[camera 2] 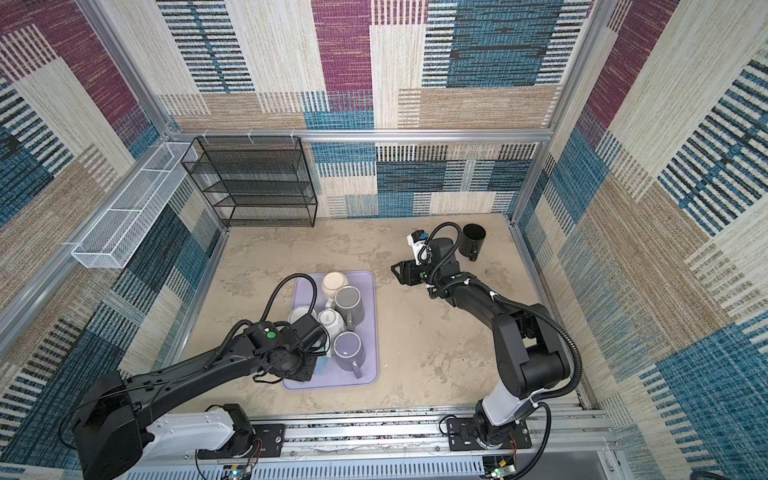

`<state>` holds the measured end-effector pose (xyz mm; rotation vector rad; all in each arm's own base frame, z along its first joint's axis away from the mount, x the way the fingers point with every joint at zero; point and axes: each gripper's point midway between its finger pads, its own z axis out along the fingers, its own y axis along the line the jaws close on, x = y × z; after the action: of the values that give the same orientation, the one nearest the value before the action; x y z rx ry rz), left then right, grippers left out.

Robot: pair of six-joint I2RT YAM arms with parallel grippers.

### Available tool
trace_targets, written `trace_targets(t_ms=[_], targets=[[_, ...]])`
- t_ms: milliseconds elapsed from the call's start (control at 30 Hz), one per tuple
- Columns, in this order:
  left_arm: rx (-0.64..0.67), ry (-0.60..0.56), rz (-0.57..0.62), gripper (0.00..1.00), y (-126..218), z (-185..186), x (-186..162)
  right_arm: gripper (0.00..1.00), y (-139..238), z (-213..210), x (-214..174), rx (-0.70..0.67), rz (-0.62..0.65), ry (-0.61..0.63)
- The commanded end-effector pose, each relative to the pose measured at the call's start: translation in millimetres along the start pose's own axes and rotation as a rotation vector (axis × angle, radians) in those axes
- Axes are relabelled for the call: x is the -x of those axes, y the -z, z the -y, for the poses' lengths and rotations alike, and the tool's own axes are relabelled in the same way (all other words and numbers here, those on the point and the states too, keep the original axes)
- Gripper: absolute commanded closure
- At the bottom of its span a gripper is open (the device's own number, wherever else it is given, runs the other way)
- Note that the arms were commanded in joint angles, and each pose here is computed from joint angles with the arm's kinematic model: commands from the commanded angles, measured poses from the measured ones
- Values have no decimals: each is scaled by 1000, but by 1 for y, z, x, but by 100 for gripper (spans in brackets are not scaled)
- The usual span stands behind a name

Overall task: Turn the mug right side up
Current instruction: 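Lift the light blue mug off the tray with the left gripper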

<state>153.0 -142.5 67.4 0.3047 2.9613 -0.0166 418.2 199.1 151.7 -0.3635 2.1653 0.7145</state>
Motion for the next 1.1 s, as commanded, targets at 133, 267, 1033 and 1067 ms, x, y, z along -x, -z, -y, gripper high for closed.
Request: trace_targets(t_ms=[133,267,1033,1067], targets=[[21,-3,7,83,1,-5,0,29,1,-3,1,-3,14,17],[18,1,13,88,2,-5,0,29,4,-7,0,3,21,29],[-53,-4,59,100,24,2,4,29,3,-6,-10,6,22,27],[-57,-2,60,100,25,2,4,29,3,-6,-9,6,23,28]])
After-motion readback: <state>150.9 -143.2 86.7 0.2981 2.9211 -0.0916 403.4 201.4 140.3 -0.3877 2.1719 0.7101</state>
